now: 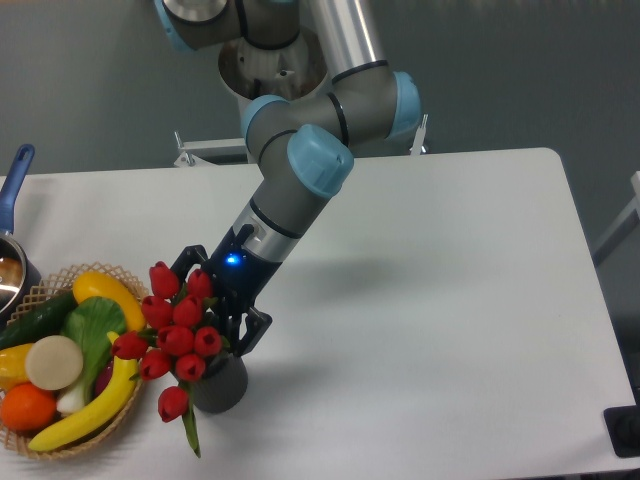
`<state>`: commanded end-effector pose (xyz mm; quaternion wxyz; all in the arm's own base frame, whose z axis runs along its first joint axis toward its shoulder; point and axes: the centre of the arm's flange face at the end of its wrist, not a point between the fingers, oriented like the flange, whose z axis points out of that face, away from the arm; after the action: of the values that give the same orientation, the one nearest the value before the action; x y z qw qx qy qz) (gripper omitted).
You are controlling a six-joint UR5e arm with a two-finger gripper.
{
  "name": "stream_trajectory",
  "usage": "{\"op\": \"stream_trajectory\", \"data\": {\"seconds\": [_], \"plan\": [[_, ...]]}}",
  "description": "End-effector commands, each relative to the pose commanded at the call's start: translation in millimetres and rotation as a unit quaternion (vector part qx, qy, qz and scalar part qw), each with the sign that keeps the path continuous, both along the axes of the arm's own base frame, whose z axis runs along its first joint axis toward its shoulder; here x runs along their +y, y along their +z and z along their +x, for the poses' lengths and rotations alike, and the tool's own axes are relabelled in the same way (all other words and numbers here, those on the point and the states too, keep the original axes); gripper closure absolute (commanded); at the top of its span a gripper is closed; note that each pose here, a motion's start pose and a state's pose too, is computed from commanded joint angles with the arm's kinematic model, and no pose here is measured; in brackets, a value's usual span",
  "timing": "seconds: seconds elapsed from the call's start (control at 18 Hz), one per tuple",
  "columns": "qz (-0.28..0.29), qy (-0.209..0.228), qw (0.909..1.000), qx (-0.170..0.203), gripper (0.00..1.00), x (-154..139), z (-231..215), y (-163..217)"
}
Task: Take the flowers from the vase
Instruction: 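Close the gripper on the tulip stems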
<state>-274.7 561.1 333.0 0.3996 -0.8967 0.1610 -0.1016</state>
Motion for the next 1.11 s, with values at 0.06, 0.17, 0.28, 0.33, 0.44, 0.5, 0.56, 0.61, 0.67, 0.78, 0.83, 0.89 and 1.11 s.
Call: {"op": "stream_trajectory", "data": {"seconds": [0.06, 0.17, 0.28, 0.33, 0.44, 0.5, 0.56, 0.61, 0.67, 0.78, 0.83, 0.89, 1.11], "plan": [[0.001, 0.0, 1.0, 0.001, 0.41, 0, 0, 1], [0.001, 0.001, 1.0, 0.001, 0.45, -1, 0, 2], [0.001, 0.001, 1.0, 0.001, 0.49, -1, 0, 3], [0.002, 0.001, 1.0, 0.002, 0.49, -1, 0, 4], [0.004, 0.002, 1.0, 0.002, 0.5, -2, 0, 6], [0.003, 0.003, 1.0, 0.001, 0.5, -2, 0, 6], [0.003, 0.005, 1.0, 0.001, 0.5, -3, -2, 6], [0.005, 0.005, 1.0, 0.002, 0.51, -3, -1, 9], [0.007, 0.006, 1.0, 0.003, 0.51, -4, -2, 12], [0.01, 0.006, 0.9999, 0.001, 0.51, -5, -3, 13], [0.015, 0.006, 0.9999, 0.0, 0.51, -6, -3, 17], [0.023, 0.006, 0.9997, 0.0, 0.51, -8, -4, 24], [0.045, 0.021, 0.9986, -0.016, 0.55, -15, -14, 47]]}}
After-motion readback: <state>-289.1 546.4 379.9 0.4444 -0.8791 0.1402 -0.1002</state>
